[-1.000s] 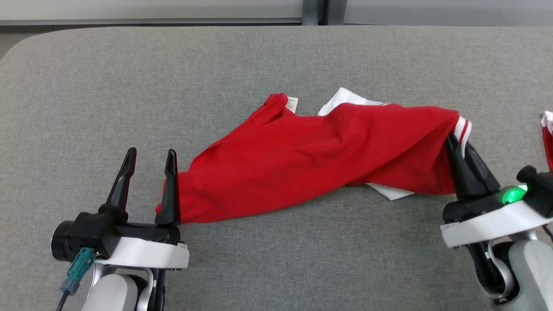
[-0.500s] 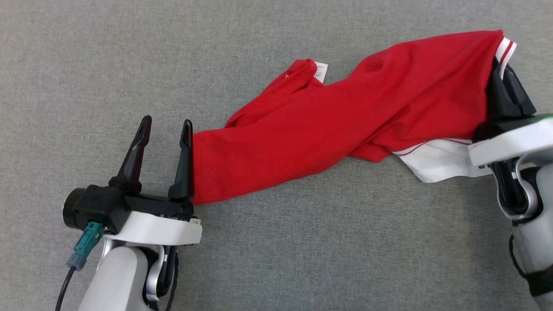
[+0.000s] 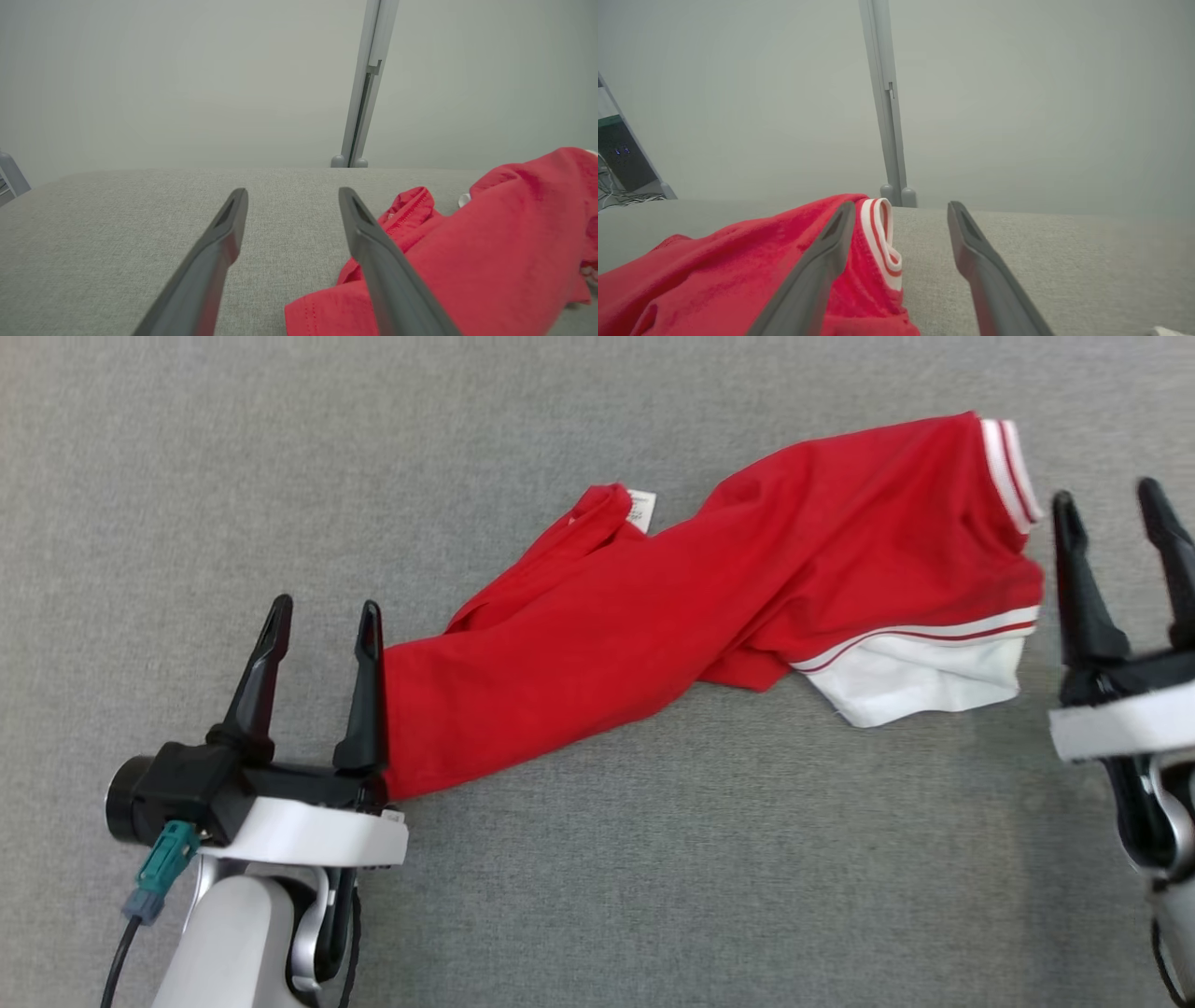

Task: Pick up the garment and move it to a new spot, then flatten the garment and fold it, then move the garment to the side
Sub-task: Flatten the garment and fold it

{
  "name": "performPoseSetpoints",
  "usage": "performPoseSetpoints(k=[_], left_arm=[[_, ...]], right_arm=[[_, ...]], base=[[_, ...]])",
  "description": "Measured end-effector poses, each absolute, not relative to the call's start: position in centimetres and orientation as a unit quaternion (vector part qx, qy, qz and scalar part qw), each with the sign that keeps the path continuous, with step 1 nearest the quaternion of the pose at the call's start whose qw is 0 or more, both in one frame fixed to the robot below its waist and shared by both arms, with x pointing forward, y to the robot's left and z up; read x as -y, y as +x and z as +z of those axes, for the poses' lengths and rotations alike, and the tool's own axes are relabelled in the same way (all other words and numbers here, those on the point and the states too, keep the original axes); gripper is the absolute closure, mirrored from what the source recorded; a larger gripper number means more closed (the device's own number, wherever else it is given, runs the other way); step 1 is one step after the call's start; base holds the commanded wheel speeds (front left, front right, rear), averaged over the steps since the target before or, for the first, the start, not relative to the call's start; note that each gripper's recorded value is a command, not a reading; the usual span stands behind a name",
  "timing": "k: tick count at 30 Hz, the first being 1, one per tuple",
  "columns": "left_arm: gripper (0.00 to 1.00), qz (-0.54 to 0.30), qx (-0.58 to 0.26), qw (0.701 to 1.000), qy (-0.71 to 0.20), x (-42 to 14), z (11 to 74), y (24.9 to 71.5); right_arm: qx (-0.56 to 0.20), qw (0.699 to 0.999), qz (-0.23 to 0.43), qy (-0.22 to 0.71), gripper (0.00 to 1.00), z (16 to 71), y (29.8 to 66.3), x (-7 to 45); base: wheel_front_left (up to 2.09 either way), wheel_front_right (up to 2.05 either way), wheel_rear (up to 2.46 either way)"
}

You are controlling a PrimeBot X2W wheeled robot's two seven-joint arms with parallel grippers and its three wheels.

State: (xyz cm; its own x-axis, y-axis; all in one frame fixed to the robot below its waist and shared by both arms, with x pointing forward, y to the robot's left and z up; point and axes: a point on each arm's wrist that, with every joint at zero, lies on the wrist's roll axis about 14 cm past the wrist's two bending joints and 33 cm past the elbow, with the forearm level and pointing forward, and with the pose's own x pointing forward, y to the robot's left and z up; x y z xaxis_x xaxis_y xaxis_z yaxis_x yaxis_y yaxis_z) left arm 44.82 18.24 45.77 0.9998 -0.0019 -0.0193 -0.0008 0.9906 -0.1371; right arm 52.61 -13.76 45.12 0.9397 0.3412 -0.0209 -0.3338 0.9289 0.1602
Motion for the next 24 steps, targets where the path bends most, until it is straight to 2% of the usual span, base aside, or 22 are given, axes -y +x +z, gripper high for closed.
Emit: performPoseSetpoints(k=[7, 16, 24], left_arm=[[0.00, 0.001, -0.002, 0.998, -0.068, -18.3, 46.8, 43.5], [0.00, -0.005, -0.006, 0.997, -0.071, -17.8, 47.2, 41.0], [0.00, -0.010, -0.002, 0.997, -0.074, -17.3, 47.7, 40.0]], right_arm=[[0.012, 0.989, 0.140, 0.045, 0.00, 48.3, 47.8, 16.5], [-0.031, 0.992, 0.101, 0.063, 0.00, 48.3, 40.6, 17.3], [-0.030, 0.993, 0.092, 0.062, 0.00, 49.4, 38.4, 17.4]], base=[[0.00, 0.00, 0.00], [0.00, 0.00, 0.00], [0.00, 0.00, 0.00]])
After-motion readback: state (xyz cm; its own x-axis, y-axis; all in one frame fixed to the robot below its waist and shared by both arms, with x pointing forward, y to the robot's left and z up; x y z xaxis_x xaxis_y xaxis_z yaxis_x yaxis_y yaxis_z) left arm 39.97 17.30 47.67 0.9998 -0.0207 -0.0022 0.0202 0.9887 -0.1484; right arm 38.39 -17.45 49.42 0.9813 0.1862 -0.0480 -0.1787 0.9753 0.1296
